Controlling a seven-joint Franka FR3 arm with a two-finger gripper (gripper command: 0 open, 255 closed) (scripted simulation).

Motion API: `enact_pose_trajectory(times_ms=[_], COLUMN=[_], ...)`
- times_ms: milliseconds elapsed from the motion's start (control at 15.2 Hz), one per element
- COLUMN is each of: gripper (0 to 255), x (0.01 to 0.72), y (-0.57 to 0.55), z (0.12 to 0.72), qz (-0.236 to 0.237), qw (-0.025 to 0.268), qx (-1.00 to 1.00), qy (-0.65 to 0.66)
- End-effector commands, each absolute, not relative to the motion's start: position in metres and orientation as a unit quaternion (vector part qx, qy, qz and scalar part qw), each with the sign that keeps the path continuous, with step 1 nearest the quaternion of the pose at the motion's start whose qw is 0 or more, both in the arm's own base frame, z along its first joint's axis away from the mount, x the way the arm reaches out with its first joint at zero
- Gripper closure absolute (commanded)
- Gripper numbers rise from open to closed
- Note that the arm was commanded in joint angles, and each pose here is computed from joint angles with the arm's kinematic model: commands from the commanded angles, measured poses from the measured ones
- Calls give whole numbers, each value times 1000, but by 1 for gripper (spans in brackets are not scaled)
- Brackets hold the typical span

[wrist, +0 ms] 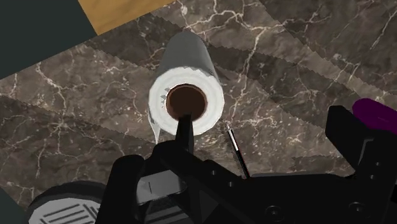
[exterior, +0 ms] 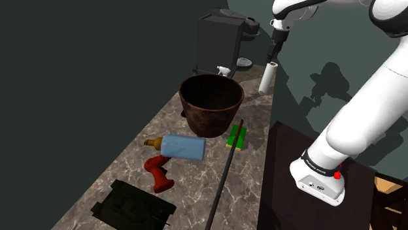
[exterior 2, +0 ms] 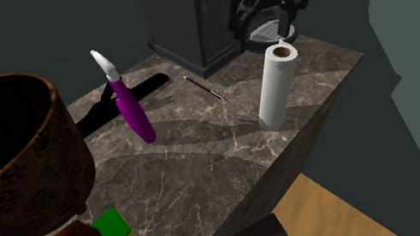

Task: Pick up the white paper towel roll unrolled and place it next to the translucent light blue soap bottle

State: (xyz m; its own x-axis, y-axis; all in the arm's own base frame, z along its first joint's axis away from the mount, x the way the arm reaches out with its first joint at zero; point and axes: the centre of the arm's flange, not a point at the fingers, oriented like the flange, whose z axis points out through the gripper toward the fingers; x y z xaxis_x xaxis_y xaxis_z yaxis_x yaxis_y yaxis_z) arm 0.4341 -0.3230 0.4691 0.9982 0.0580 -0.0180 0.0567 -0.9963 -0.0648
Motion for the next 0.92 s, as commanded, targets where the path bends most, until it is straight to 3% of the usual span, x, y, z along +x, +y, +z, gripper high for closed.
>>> enact_pose_trajectory(times_ms=[0,858], gripper=[0,0], x=[445,455], y=[-344,-367], z=[456,404], qz=[15,21], qw=[29,26], qx=[-999,-999], qy=[-33,-37])
